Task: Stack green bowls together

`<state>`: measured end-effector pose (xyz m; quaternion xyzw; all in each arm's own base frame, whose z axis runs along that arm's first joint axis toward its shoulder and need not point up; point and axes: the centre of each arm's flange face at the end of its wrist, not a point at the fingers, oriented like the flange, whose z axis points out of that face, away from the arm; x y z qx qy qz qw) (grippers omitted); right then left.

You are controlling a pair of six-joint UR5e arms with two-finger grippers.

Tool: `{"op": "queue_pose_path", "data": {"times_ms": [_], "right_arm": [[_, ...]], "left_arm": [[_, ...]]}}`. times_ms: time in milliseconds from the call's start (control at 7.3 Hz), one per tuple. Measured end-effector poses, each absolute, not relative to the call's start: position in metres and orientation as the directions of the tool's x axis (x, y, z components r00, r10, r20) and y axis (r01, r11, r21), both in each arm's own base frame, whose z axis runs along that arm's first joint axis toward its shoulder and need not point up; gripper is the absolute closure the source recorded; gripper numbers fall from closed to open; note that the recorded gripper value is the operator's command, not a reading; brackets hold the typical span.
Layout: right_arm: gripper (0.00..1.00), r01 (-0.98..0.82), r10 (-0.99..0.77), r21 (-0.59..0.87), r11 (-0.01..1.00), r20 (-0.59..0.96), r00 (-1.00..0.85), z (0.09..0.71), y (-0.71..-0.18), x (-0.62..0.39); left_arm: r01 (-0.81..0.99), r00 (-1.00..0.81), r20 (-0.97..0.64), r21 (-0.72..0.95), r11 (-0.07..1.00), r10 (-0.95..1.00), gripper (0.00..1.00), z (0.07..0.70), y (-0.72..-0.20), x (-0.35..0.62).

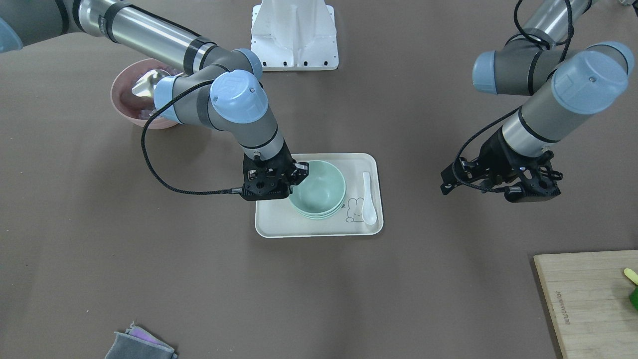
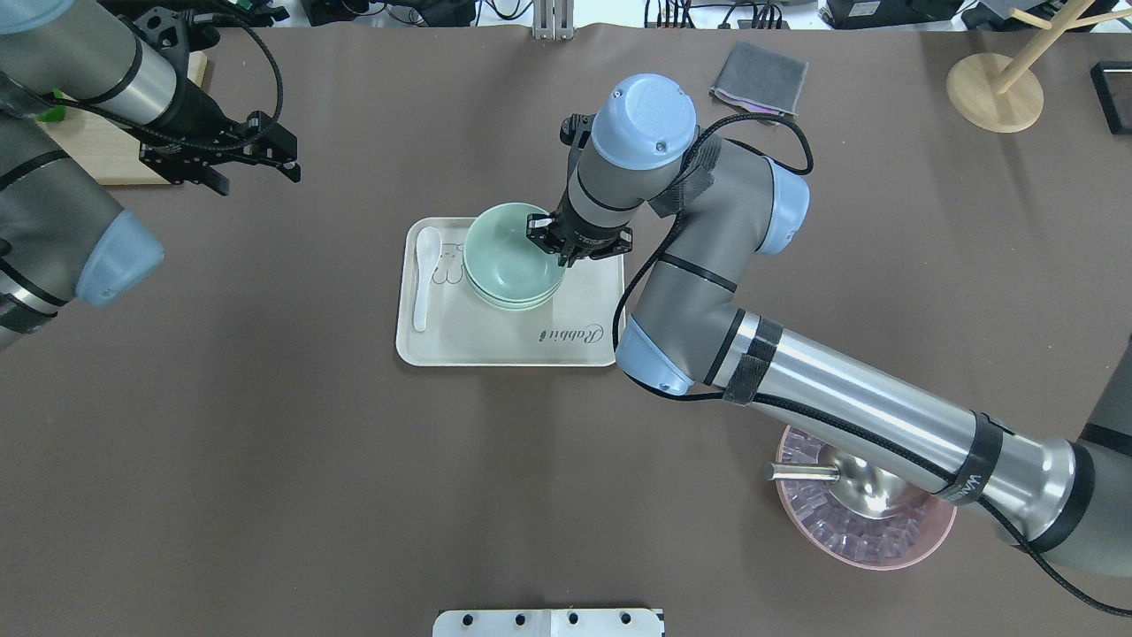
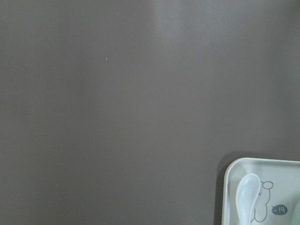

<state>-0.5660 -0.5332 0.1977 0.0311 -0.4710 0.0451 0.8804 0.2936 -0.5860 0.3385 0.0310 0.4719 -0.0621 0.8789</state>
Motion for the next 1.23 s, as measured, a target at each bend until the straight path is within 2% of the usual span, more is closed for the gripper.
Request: {"op": "queue_pose_path", "data": {"times_ms": [822,959,1096,1234], "right_arm": [[1.00,-0.115,0.045,0.023,0.993,0.827,0.560,0.1966,-0.5339,-0.5730],[0.05,-0.114,0.044,0.025,0.993,0.827,0.561,0.1967,-0.5339,-0.5732],[0.00,-0.113,0.042,0.026,0.993,0.827,0.561,0.1967,-0.5338,-0.5734],[0.00,-0.112,0.038,0.030,0.993,0.827,0.561,0.1969,-0.5335,-0.5735]], "left_arm": [[0.139,0.549,-0.832,-0.007,0.990,-0.083,0.02,0.3418,-0.5881,0.2942],[0.140,0.548,-0.832,-0.007,0.990,-0.083,0.02,0.3416,-0.5882,0.2942],[0.140,0.548,-0.832,-0.006,0.990,-0.083,0.02,0.3414,-0.5883,0.2943],[0.139,0.548,-0.832,-0.007,0.990,-0.083,0.02,0.3412,-0.5884,0.2943]]}}
